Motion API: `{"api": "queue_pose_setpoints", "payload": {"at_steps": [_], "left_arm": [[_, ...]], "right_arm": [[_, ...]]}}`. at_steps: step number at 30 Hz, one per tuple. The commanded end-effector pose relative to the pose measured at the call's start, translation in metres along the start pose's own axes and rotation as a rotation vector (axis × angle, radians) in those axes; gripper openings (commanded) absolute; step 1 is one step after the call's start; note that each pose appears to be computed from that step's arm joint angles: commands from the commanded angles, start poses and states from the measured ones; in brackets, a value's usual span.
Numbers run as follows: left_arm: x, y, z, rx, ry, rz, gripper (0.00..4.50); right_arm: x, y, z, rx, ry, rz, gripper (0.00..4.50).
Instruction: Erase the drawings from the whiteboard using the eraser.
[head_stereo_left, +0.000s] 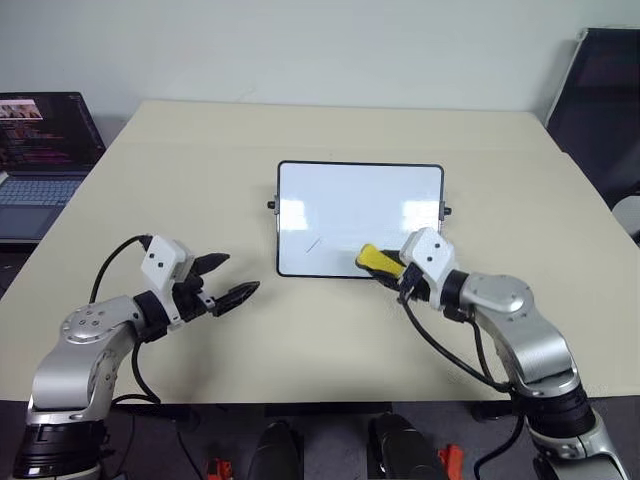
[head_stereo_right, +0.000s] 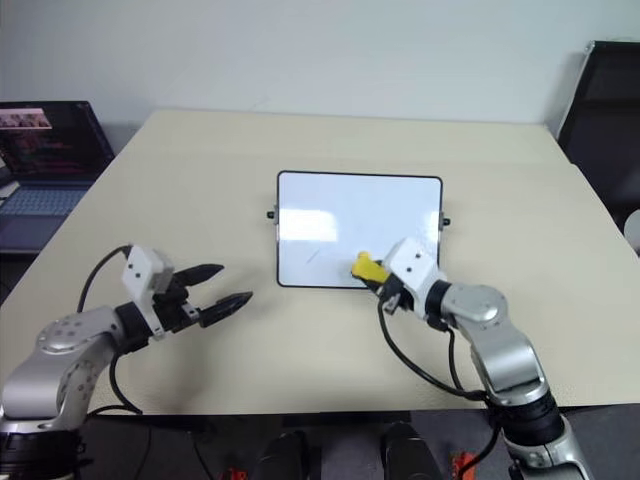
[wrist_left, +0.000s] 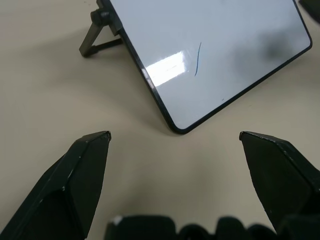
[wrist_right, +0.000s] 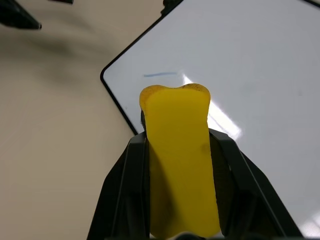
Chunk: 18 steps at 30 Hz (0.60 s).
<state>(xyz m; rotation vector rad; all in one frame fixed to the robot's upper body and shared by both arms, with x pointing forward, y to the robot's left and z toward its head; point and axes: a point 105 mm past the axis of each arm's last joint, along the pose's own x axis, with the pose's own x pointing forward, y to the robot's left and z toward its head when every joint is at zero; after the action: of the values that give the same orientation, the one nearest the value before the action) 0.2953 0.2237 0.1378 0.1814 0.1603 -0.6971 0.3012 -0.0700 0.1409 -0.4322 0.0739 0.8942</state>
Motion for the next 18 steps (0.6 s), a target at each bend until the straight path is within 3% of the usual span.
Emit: {"api": "queue_pose_setpoints", "payload": {"at_steps": [1,11,18], "left_arm": [[-0.005,0.001,0.018,0.054,-0.044,0.025,4.5],[-0.009,0.002,0.018,0.069,-0.02,0.058,4.5],[-0.006,0.001,0.021,0.076,-0.019,0.058,4.5]], "right_arm": [[-0.002,0.006,0.015,-0.021,-0.068,-0.018,1.22],[0.006,0.009,0.011,-0.088,-0.052,-0.019,1.22],[0.04,0.004,0.027,-0.176,-0.069,-0.055,1.22]]}}
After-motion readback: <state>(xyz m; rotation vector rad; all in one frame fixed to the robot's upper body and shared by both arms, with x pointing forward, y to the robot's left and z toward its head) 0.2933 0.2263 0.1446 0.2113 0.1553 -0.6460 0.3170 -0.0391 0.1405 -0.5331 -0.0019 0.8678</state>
